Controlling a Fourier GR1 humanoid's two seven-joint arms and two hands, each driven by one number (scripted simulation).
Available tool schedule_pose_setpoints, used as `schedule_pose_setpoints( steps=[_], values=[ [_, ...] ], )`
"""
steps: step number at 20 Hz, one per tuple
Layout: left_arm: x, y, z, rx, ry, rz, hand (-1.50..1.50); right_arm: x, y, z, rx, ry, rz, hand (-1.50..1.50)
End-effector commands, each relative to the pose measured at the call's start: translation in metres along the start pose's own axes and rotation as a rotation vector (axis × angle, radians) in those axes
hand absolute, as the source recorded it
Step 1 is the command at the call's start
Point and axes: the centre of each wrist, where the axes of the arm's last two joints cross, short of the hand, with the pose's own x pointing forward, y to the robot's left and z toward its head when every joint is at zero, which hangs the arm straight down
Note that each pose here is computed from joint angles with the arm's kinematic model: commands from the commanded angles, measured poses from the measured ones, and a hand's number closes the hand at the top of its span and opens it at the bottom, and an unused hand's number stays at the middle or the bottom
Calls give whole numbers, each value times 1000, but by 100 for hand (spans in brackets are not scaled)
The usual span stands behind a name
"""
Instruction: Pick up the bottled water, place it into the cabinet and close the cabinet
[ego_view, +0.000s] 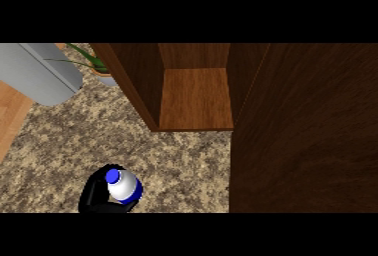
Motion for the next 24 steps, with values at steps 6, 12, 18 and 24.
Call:
schedule_pose_setpoints(
  steps=[6,12,18,24],
  values=[
    [-9,-25,-15,172,-115,64,150,15,-2,2,6,-24,-16,-150],
    [-8,-47,-30,107,-116,95,150,25,-1,-6,12,-45,-38,-150],
    [18,-80,-63,54,-88,147,150,23,-1,-3,0,-31,-37,-150],
    [47,-128,-83,34,-64,143,150,13,-5,-5,4,-29,-42,-150]
  ],
)
